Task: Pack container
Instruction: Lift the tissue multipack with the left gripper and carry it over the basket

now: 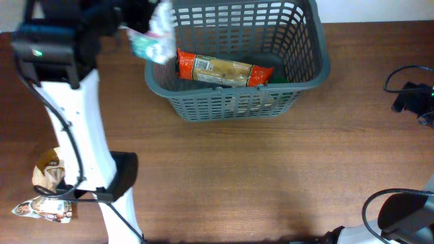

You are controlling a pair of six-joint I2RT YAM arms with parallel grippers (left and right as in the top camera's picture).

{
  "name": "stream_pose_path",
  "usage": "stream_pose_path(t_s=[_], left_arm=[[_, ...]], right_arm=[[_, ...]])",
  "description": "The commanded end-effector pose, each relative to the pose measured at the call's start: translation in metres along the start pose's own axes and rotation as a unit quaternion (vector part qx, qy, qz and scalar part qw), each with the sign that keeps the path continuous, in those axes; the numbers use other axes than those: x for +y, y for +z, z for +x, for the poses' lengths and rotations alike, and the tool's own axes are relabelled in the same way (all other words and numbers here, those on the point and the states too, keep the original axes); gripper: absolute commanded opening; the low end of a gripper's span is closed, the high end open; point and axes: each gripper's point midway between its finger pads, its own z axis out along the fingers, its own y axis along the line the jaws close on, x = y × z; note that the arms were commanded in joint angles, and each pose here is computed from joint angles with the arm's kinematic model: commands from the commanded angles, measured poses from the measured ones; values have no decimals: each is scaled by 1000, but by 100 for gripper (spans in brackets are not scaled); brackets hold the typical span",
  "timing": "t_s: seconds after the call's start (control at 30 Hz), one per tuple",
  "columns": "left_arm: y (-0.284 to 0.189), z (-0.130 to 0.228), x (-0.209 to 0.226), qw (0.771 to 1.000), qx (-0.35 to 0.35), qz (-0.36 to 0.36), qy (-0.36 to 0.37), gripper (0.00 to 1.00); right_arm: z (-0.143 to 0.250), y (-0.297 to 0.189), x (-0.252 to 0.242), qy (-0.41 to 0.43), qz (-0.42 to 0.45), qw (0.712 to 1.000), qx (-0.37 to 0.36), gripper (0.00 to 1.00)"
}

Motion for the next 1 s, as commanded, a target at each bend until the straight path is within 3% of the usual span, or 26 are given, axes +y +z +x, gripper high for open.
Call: stream_pose_path(t_s=[0.0, 0.2, 0.8, 0.83, 0.97], left_arm=[[-10, -18, -61, 993, -34, 73, 83, 1], [16, -7, -100, 987, -8, 104, 124, 2], [125, 113, -101, 971, 181, 140, 74, 2], [127, 118, -100, 969, 188, 140, 72, 7], [131, 130, -100, 966, 204, 143, 66, 47]], right_arm=[[1, -3, -4, 8, 8, 1000, -5, 99], [1, -3, -4, 7, 7, 1000, -6, 99], [1, -3, -4, 7, 7, 1000, -6, 99], [1, -3, -4, 8, 8, 1000, -5, 99], [1, -3, -4, 8, 8, 1000, -5, 99]])
